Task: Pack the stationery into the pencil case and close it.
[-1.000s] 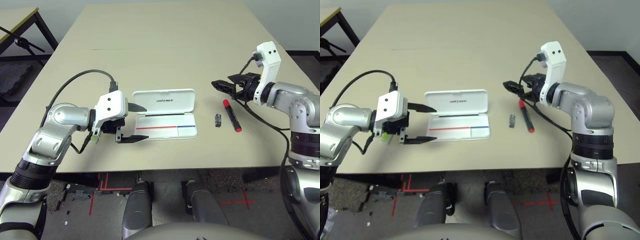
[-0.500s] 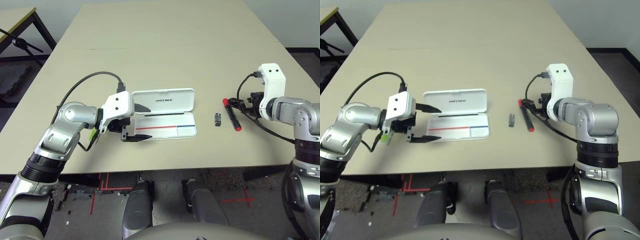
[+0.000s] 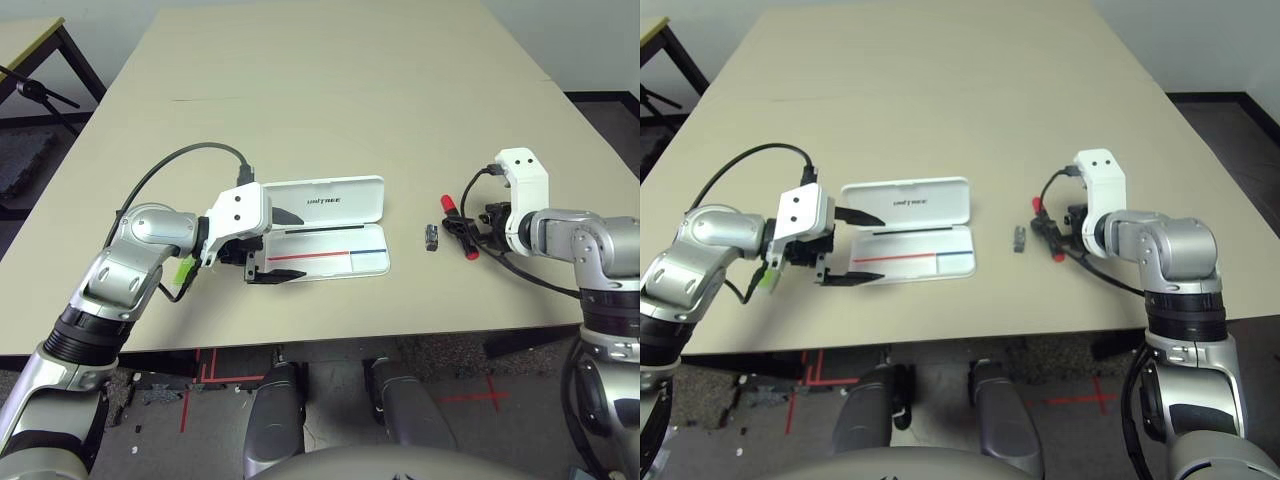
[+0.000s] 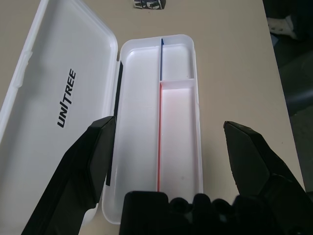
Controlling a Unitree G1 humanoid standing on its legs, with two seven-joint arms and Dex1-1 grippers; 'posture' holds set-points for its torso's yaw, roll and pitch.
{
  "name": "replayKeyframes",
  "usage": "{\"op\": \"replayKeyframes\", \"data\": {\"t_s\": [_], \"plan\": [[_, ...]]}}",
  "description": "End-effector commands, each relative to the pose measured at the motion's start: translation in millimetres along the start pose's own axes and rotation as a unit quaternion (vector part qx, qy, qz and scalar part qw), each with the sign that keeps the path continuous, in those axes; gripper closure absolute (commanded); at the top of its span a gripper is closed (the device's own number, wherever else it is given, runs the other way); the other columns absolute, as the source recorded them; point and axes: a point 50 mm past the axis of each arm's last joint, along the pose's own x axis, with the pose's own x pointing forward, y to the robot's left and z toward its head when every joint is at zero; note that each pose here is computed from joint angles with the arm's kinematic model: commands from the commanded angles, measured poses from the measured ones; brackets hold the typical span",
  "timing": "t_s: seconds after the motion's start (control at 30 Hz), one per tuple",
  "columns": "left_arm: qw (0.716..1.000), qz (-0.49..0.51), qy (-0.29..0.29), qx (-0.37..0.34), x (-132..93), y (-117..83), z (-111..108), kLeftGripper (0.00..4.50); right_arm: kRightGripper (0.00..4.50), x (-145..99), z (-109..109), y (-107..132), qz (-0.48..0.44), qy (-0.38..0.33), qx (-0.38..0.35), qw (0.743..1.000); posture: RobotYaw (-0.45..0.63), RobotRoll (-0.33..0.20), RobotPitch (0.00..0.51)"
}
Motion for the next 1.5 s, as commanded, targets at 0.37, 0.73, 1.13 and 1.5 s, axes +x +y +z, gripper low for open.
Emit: {"op": "replayKeyframes", "data": {"t_s": [0.37, 0.73, 1.13, 1.5], "plan": [[1.0, -0.001, 0.012, 0.005, -1, 2, 0, 0.0, 4.03, -9, 12, -22, -0.016, -0.016, -0.003, 1.0, -0.06, 0.0, 0.135], [0.999, 0.016, 0.031, 0.002, -14, 9, -5, 0.0, 4.03, -43, 36, -6, 0.189, -0.061, -0.263, 0.944, -0.06, 0.0, 0.137], [0.998, 0.032, 0.046, -0.005, -28, 8, -9, 0.0, 4.03, -48, 46, 35, 0.36, -0.014, -0.366, 0.858, -0.02, 0.0, 0.14], [0.998, 0.037, 0.045, -0.005, -24, 6, -8, 0.0, 4.03, -7, 55, 101, 0.43, -0.046, -0.405, 0.806, 0.0, 0.0, 0.136]]}}
